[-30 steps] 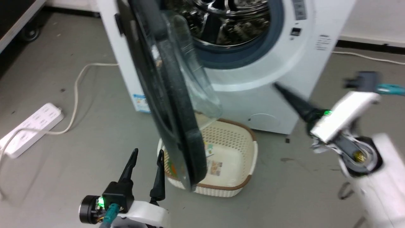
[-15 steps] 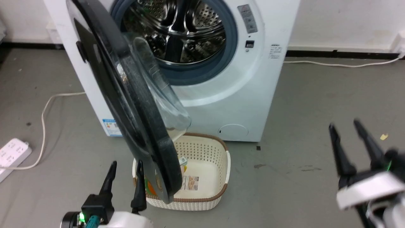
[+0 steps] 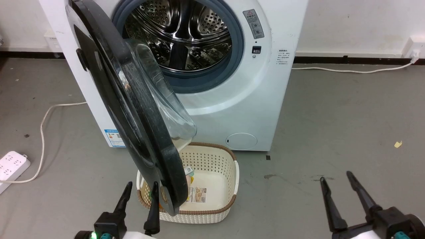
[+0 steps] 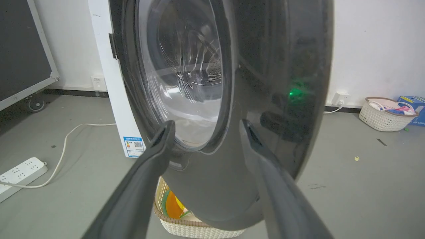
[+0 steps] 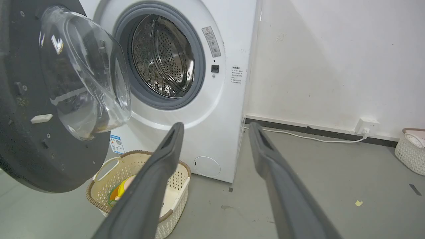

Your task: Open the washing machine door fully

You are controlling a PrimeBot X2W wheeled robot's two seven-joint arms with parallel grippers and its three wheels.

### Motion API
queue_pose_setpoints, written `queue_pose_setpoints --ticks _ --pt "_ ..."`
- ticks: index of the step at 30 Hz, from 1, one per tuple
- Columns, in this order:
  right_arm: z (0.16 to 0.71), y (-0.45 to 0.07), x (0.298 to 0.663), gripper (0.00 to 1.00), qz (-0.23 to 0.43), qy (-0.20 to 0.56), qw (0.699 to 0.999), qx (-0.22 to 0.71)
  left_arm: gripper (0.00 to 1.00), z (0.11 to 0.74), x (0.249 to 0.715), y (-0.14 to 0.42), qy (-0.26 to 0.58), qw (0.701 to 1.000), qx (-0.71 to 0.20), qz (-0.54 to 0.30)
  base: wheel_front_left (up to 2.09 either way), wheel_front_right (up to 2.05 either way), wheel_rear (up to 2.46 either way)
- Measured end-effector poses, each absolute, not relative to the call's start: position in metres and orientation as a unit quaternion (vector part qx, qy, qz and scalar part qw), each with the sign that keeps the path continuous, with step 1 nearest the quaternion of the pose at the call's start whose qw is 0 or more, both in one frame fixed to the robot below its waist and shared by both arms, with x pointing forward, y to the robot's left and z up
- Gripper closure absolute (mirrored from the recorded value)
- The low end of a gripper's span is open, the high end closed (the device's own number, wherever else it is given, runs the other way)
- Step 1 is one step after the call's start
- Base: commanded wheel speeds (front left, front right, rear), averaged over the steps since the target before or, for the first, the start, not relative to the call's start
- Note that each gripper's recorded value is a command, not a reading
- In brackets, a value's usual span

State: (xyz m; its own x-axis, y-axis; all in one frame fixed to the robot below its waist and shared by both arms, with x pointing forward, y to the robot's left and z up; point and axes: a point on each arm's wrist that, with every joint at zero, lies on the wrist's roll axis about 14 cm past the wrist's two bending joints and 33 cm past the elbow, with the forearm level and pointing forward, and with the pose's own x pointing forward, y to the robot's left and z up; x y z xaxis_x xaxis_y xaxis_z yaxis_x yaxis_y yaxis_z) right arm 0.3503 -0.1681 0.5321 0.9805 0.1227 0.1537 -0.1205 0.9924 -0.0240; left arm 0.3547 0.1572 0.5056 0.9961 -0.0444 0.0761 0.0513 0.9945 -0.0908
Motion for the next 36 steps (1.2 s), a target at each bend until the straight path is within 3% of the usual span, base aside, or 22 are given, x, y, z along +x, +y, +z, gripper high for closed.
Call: queue_pose_setpoints --ticks 13,15,22,26,36 --pt "0.533 -0.165 0.35 0.0 0.061 -0.081 0.995 -0.005 0.03 0.506 0.354 0.158 -0.038 0.998 -0.044 -0.027 0.0 0.0 0.0" --pt "0.533 -0.165 0.35 0.0 0.061 -0.082 0.995 -0.005 1.0 0.51 0.355 0.158 -0.045 0.998 -0.044 -0.029 0.0 0.0 0.0" --pt "0.537 -0.163 0.35 0.0 0.064 -0.088 0.994 -0.001 1.0 0.533 0.357 0.173 -0.081 0.996 -0.042 -0.004 0.0 0.0 0.0" --pt "0.538 -0.161 0.35 0.0 0.066 -0.09 0.994 0.0 1.0 0.584 0.362 0.191 -0.16 0.985 -0.055 0.024 0.0 0.0 0.0" --pt "0.538 -0.161 0.349 0.0 0.065 -0.089 0.994 0.0 1.0 0.752 0.332 0.207 -0.422 0.905 -0.037 0.041 0.0 0.0 0.0"
